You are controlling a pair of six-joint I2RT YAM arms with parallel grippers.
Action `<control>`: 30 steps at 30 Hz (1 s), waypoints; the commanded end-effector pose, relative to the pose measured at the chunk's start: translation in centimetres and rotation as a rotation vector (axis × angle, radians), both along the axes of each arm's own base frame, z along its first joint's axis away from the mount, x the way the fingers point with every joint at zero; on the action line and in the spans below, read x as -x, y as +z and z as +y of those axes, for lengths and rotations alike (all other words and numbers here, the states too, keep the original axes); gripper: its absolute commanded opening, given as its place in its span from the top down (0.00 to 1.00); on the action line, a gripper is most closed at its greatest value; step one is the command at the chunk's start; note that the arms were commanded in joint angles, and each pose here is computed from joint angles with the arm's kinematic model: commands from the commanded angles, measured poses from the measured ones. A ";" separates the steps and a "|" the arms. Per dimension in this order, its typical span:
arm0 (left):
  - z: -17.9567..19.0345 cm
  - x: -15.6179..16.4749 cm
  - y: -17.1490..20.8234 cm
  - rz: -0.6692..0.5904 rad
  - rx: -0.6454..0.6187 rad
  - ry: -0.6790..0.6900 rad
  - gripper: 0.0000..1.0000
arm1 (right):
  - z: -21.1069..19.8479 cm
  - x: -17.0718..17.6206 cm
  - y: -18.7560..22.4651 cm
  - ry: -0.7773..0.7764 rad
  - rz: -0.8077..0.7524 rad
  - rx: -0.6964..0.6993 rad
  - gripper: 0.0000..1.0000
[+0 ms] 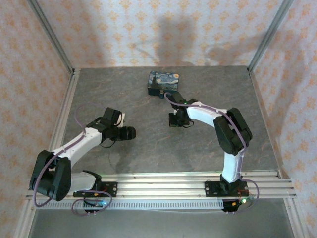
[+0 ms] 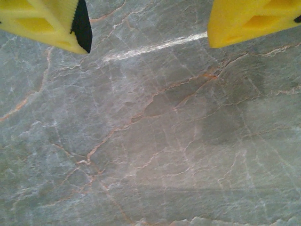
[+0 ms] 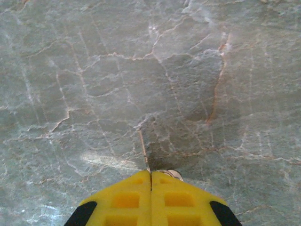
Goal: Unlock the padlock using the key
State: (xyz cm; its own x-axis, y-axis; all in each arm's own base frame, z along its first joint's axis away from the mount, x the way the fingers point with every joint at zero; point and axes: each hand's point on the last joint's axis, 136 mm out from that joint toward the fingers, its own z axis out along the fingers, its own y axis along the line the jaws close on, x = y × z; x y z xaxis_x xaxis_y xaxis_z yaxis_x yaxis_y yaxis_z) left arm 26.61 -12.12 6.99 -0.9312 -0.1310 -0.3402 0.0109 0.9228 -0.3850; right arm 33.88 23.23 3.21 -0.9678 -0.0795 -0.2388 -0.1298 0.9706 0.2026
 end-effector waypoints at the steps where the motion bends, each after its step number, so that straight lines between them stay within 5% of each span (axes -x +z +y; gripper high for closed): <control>1: -1.8 -1.4 3.8 -0.165 0.090 -0.056 0.28 | 0.3 0.5 1.0 0.051 -0.053 -0.044 1.00; 5: -2.4 -1.6 6.9 -0.262 0.145 -0.077 0.25 | 1.2 0.4 2.7 0.069 -0.147 -0.150 1.00; 15: -5.6 -2.0 10.8 -0.275 0.344 -0.143 0.32 | 3.4 0.8 6.5 0.129 -0.277 -0.354 1.00; 30: -7.9 -3.3 17.1 -0.389 0.529 -0.239 0.40 | 6.8 5.4 16.3 0.487 -0.454 -0.665 1.00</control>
State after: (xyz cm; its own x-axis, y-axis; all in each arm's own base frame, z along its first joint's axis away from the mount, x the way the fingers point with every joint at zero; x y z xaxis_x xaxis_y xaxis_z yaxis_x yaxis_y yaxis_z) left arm 29.32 -18.88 20.70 -0.8176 -0.1817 -0.5464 0.3207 0.6444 -0.6942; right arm 29.70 28.84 16.34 -0.7433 -0.1356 -0.6550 -0.5837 0.6097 0.5362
